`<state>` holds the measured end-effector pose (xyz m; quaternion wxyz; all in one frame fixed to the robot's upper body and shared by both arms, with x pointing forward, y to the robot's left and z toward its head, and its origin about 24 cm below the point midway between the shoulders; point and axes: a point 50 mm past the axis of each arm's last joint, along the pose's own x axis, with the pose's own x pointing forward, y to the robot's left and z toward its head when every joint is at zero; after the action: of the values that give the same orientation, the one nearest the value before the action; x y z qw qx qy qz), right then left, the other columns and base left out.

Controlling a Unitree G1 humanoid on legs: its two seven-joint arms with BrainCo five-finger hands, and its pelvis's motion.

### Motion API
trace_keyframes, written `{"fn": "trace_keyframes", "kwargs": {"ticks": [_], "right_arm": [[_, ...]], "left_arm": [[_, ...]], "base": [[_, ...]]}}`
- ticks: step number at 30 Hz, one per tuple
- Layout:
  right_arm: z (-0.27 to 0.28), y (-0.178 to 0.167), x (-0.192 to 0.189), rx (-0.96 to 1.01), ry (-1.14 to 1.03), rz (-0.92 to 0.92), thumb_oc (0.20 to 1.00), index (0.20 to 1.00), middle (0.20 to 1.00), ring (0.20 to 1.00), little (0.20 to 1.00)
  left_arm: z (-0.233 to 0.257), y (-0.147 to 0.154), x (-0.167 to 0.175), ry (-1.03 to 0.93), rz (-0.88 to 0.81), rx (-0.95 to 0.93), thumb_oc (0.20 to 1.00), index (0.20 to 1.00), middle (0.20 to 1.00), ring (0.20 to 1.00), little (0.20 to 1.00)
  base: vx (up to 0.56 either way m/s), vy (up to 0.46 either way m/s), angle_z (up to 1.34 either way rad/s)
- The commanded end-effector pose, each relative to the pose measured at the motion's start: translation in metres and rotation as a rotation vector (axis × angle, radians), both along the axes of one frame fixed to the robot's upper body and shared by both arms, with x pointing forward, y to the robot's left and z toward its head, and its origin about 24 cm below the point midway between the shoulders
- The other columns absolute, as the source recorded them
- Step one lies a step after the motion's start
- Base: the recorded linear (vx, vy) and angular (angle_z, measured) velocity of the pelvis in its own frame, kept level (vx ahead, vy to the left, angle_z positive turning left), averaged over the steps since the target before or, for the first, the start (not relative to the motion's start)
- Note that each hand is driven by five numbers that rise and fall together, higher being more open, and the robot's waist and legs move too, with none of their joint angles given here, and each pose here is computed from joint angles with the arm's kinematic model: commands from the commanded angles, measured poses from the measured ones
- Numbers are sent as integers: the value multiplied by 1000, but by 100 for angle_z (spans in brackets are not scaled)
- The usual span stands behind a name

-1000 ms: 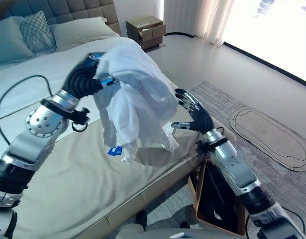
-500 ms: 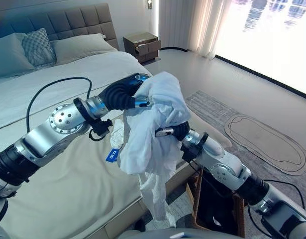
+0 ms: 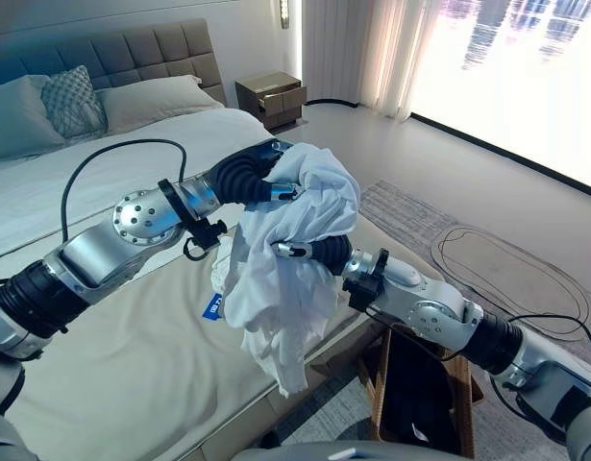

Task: Pick up clothes into the bucket

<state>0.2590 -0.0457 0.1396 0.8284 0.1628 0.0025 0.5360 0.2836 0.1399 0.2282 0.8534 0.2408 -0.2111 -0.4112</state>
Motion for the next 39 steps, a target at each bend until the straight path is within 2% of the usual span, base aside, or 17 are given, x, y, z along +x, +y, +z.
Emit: {"fn": "trace_keyframes", "kwargs": {"ticks": [1, 8, 10, 11, 12, 17, 20, 23, 27, 28, 30, 32, 34, 35, 39], "right_arm": [[47, 30, -34, 163, -159, 255, 200, 200, 200, 200, 200], [49, 4, -24, 213, -171, 114, 200, 200, 200, 200, 200], [52, -13, -17, 238, -191, 14, 200, 200, 200, 200, 200], [52, -19, -14, 248, -196, -23, 200, 200, 200, 200, 200], [53, -27, -12, 258, -202, -70, 200, 200, 200, 200, 200], [59, -68, 3, 324, -242, -319, 200, 200, 200, 200, 200], [65, -87, 7, 343, -284, -428, 200, 200, 200, 200, 200], [79, -129, 12, 322, -417, -688, 200, 200, 200, 200, 200], [81, -163, 16, 305, -471, -923, 200, 200, 200, 200, 200], [81, -163, 16, 305, -471, -923, 200, 200, 200, 200, 200], [85, -190, 18, 193, -565, -1129, 200, 200, 200, 200, 200], [83, -198, 19, 164, -572, -1194, 200, 200, 200, 200, 200], [81, -214, 19, 94, -604, -1320, 200, 200, 200, 200, 200], [76, -231, 19, 25, -613, -1455, 200, 200, 200, 200, 200], [59, -257, 17, -28, -555, -1647, 200, 200, 200, 200, 200]], "left_arm": [[35, 13, 16, -171, 125, -105, 200, 200, 200, 200, 200], [23, 32, 14, -154, 210, -176, 200, 200, 200, 200, 200], [15, 41, 12, -134, 250, -216, 200, 200, 200, 200, 200], [13, 45, 11, -130, 266, -230, 567, 567, 567, 567, 567], [9, 49, 9, -124, 287, -246, 1000, 1000, 1000, 1000, 1000], [-12, 70, 6, -83, 406, -359, 1000, 1000, 1000, 1000, 1000], [-18, 81, 4, -109, 481, -355, 1000, 1000, 1000, 1000, 1000], [-32, 101, -6, -170, 619, -316, 1000, 1000, 1000, 1000, 1000], [-62, 111, -12, -104, 710, -331, 1000, 1000, 1000, 1000, 1000], [-62, 111, -12, -103, 710, -331, 1000, 1000, 1000, 1000, 1000], [-88, 118, -20, -23, 777, -341, 1000, 1000, 1000, 1000, 1000], [-96, 119, -22, 3, 795, -347, 1000, 1000, 1000, 1000, 1000], [-123, 123, -28, 92, 862, -366, 1000, 1000, 1000, 1000, 1000], [-151, 127, -35, 180, 940, -354, 1000, 1000, 1000, 1000, 1000], [-199, 133, -48, 313, 1083, -258, 1000, 1000, 1000, 1000, 1000]], "base": [[0, 0, 0], [0, -4, 0], [0, 0, 0], [0, 0, 0], [0, 0, 0], [7, 0, 0], [12, 2, 0], [44, 9, -1], [9, 3, 0], [0, 0, 0], [0, 0, 0], [0, 0, 0], [0, 0, 0], [0, 0, 0], [-39, 13, 2]]}}
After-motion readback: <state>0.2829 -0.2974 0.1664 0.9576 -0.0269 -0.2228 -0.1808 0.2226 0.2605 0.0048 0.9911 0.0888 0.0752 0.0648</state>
